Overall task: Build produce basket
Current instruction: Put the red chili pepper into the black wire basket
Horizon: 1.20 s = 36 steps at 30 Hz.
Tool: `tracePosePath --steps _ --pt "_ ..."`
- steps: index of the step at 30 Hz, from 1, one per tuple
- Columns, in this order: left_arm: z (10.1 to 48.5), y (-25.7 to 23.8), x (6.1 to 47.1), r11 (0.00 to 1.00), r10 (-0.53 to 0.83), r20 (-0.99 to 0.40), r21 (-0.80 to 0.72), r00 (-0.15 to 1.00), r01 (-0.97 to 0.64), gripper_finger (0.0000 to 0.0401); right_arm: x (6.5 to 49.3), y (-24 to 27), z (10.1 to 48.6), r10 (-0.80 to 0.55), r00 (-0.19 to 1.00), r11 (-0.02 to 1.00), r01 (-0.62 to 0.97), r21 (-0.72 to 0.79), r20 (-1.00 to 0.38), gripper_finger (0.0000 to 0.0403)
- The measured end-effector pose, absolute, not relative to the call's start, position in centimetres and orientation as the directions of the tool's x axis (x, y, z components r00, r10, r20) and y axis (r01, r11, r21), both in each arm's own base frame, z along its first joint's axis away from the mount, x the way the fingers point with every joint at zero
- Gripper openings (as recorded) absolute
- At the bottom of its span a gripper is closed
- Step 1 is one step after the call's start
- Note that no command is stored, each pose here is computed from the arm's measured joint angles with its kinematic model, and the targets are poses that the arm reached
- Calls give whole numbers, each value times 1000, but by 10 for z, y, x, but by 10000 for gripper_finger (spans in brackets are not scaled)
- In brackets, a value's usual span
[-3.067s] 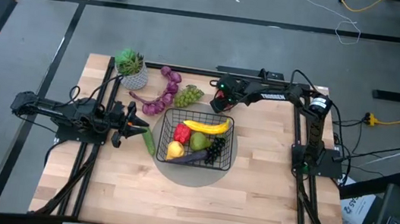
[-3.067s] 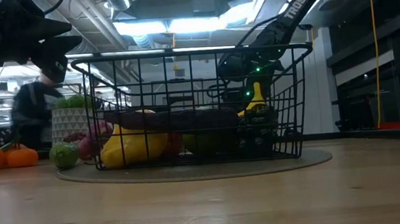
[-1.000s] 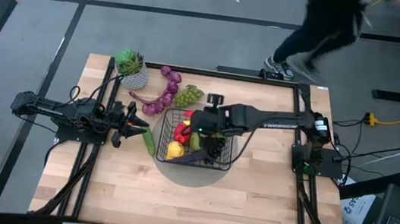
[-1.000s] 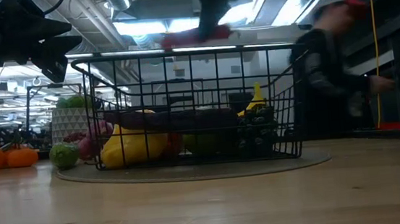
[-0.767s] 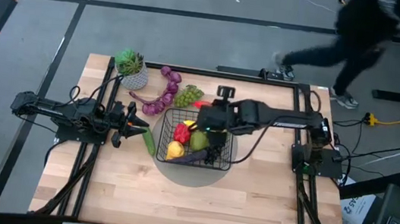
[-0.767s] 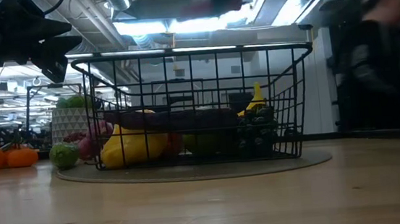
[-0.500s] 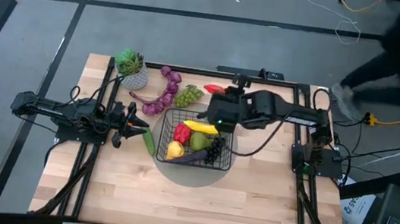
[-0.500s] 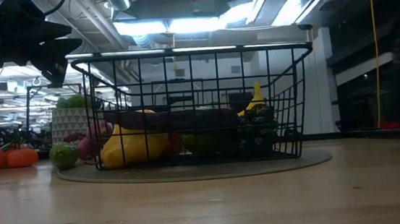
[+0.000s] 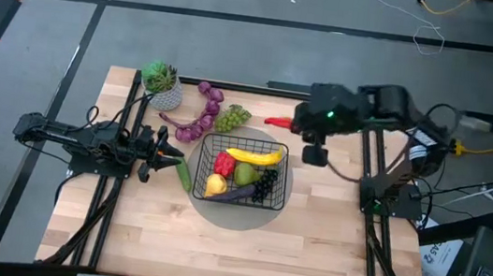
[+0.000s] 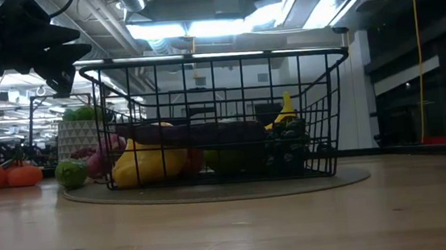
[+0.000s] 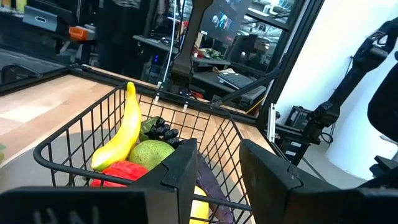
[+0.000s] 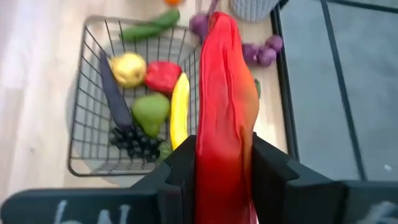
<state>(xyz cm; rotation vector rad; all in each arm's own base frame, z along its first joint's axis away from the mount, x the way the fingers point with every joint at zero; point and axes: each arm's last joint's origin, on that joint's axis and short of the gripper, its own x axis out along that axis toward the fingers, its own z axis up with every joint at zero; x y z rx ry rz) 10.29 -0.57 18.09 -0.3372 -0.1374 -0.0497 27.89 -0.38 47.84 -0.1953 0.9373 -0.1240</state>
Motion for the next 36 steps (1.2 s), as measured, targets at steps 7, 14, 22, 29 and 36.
tracePosePath --steps 7,14,22,29,36 --pt "181 -6 103 943 -26 143 -326 989 71 115 277 -20 489 2 710 999 -27 -25 -704 104" --pt "181 -6 103 943 -26 143 -326 989 71 115 307 -27 445 117 654 992 -119 52 -748 104" --pt "181 -6 103 943 -26 143 -326 989 72 115 331 -26 392 129 603 991 -105 82 -787 118" --pt "181 -6 103 943 -26 144 -326 989 72 115 333 -22 372 142 549 989 -112 95 -824 134" --pt "181 -6 103 942 -25 144 -327 989 72 115 338 -22 373 137 592 988 -28 150 -794 135"
